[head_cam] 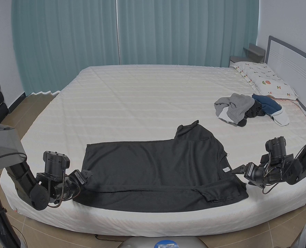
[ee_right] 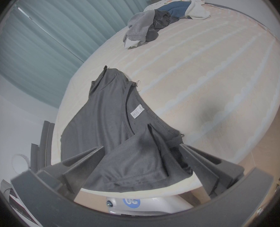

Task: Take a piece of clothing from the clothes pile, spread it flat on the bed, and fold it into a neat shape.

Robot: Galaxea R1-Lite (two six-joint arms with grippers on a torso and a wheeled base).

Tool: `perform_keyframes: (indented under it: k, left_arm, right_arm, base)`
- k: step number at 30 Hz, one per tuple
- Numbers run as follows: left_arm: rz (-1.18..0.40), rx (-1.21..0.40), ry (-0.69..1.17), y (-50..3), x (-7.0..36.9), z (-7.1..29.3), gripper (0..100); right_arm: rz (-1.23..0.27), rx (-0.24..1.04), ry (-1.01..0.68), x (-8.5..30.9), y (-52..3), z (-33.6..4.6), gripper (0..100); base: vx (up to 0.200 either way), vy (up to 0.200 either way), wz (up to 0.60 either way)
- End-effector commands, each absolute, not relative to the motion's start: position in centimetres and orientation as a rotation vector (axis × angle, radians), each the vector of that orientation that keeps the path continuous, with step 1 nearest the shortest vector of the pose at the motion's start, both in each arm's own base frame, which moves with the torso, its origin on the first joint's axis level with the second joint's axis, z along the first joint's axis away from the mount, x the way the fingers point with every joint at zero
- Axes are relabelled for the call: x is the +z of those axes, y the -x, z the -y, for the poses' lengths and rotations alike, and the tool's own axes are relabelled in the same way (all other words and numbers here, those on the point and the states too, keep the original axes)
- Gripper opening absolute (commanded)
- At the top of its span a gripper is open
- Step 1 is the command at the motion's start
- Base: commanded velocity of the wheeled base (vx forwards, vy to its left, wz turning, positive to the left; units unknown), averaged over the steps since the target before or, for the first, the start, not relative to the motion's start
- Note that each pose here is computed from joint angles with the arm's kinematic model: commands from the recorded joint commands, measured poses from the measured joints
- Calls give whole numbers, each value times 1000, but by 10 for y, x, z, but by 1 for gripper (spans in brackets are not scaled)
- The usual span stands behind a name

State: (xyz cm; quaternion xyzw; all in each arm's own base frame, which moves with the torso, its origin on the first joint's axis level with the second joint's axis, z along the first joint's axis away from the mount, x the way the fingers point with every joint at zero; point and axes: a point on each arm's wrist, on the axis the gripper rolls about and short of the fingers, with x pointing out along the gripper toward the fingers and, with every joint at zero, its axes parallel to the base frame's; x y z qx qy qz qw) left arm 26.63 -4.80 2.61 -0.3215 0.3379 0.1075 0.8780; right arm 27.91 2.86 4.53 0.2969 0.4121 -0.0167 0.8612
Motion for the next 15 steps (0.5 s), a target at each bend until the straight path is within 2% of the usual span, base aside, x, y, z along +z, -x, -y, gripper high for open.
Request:
perform_keyframes:
  k: [1, 5, 8, 15]
  left_arm:
    - [-640, 177, 705, -246, 54, 42, 100]
    - [-656, 107, 732, -236, 60, 42, 100]
    - [-698, 27, 819, -230, 62, 43, 100]
    - [-719, 27, 854, -230, 58, 43, 100]
  right_arm:
    - [-792, 5, -697, 71, -248, -24, 100]
    - [-799, 35, -745, 75, -233, -24, 100]
    - [-834, 56, -760, 71, -230, -25, 100]
    - [-857, 61, -764, 67, -226, -26, 100]
  base:
    - [0, 0, 0]
    - [0, 0, 0]
    - [0, 0, 0]
    - [0, 0, 0]
